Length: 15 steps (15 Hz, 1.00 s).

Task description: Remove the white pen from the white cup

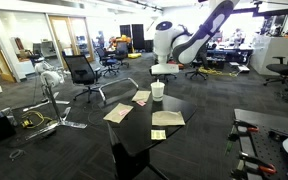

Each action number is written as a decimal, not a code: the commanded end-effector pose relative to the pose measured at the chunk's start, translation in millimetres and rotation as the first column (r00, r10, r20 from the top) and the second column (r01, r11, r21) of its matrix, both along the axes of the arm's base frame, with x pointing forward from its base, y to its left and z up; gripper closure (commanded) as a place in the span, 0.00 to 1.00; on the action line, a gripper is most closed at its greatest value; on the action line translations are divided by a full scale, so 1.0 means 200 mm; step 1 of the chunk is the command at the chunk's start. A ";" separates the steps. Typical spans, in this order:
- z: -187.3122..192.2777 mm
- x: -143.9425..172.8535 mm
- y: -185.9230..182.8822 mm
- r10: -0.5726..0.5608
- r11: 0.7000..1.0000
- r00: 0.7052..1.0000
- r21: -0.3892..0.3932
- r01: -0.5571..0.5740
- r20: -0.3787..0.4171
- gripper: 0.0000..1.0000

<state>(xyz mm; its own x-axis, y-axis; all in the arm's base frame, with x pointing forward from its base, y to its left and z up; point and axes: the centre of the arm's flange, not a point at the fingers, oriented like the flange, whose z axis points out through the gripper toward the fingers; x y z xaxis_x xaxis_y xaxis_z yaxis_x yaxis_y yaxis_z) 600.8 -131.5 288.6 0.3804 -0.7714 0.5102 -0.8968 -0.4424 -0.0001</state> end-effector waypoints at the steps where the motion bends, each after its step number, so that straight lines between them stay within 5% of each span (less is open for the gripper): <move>1: -0.02 0.06 0.00 -0.012 1.000 1.000 0.008 0.012 0.020 0.53; 15: -0.15 0.11 -0.02 -0.046 0.999 0.999 0.023 0.046 -0.008 0.61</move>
<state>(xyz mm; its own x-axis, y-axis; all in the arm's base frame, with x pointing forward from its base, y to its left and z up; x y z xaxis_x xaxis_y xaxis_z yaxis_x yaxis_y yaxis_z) 611.3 -134.3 263.6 0.3587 -0.7968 0.4863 -0.9136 -0.4065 0.0078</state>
